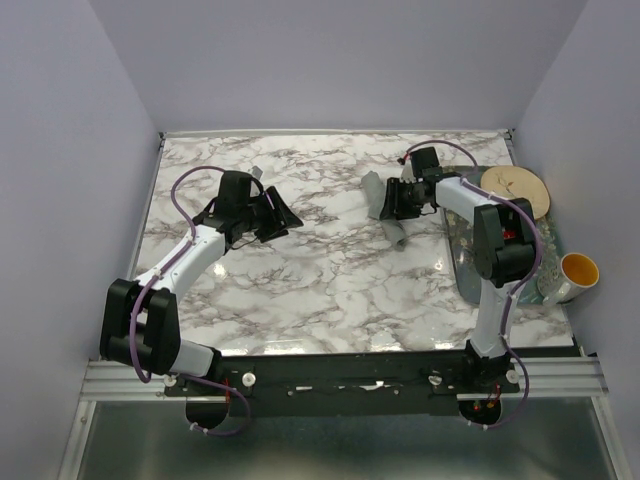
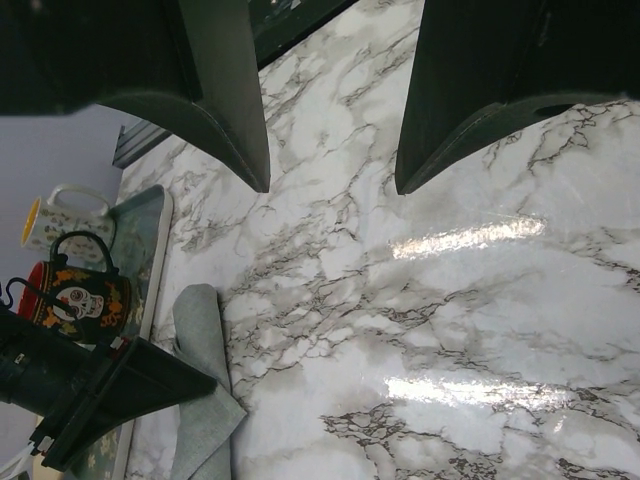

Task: Fold the napkin, place the utensils inside, and roll it up
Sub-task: Roll the napkin with the utensil

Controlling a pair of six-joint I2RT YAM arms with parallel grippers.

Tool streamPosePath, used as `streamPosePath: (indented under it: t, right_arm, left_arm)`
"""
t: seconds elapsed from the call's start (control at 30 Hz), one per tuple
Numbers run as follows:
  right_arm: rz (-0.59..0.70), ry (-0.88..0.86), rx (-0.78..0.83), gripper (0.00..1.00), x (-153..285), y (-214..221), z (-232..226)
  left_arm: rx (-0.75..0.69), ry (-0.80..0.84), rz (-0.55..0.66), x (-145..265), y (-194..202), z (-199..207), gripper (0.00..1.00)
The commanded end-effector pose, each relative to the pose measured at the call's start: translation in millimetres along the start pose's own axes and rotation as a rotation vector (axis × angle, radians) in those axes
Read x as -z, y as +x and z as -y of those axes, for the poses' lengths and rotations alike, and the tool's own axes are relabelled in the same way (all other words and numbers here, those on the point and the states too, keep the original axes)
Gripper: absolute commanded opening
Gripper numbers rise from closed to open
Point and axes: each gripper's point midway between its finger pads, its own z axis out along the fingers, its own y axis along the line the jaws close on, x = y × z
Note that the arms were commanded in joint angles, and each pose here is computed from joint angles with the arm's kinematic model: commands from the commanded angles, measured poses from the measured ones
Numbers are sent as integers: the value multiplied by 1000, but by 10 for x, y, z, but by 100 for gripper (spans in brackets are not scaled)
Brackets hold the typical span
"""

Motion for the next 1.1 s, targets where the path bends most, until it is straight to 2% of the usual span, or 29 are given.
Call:
streamPosePath:
  t: [0.0,0.17,0.5,0.93,1.07]
  right_arm:
    - [-41,-38,-4,58,-32,102,-34]
    - [-8,-35,21,63,106,18,-78]
    - [5,16,73,66,388,50,-82]
    - [-3,81,137,64,452,23,-135]
    - [15,79,193,63,606,44,-340]
  left_arm:
    - [-9,53,1,35,-31,129,62]
    - [-12,52,0,42,-25,126,62]
    - [-7,56,-6,26,-5,113,62]
    - [-12,69,-6,34,-9,155,62]
    - [-32,95,-33,16,44,185,62]
